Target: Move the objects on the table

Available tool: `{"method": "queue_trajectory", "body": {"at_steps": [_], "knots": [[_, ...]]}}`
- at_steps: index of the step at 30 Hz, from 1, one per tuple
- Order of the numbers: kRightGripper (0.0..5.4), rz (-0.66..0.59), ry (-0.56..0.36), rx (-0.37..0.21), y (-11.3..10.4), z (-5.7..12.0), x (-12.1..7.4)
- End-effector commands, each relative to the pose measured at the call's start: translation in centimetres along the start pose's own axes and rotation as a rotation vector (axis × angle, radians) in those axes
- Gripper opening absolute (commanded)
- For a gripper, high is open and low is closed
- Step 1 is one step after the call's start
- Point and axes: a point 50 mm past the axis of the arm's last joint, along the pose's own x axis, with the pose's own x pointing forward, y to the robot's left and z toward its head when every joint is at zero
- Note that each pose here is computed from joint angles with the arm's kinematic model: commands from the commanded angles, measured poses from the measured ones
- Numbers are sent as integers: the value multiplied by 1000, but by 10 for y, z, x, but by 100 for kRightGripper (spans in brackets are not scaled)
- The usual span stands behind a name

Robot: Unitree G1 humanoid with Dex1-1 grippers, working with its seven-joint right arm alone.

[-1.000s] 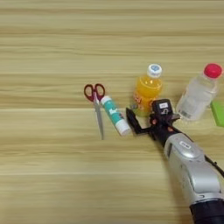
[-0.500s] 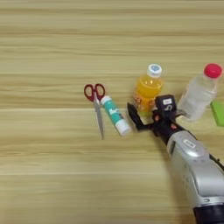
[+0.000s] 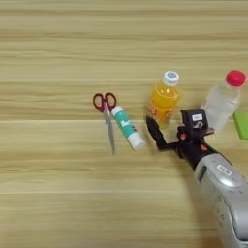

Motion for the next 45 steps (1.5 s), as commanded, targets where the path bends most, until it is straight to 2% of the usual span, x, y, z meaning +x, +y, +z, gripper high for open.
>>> {"method": "queue_trajectory", "body": {"at_steps": [1, 8, 13, 16, 25, 45], "knots": [[536, 9, -76, -1, 6, 18, -10], [536, 75, -33, 28, 25, 13, -27], [536, 110, -8, 32, 33, 9, -27], [536, 127, 6, 27, 36, 5, -25], [536, 169, 20, -39, 35, 2, -6], [536, 229, 54, -74, 43, -9, 15]]}}
